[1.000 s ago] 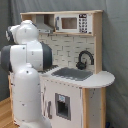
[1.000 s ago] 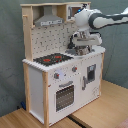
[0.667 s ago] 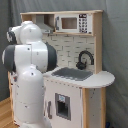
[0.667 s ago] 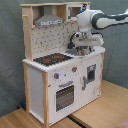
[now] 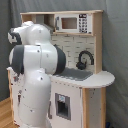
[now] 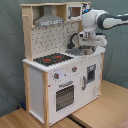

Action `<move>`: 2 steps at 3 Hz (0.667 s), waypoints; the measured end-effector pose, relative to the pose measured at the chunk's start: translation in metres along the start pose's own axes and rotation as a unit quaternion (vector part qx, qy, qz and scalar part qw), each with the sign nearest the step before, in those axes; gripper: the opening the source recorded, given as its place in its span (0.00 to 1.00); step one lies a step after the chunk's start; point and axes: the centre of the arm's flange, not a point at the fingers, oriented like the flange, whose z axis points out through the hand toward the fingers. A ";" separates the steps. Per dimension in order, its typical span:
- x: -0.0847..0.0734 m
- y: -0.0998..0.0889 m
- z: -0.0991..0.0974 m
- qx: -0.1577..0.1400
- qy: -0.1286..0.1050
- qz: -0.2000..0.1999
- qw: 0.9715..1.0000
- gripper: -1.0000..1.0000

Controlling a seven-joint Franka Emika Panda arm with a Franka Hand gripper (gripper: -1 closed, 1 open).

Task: Play with the kitchen

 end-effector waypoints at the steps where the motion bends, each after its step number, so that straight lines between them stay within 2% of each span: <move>1: -0.015 0.002 0.004 -0.004 0.010 0.012 1.000 0.00; 2: -0.028 0.009 0.009 -0.006 0.021 0.026 0.999 0.00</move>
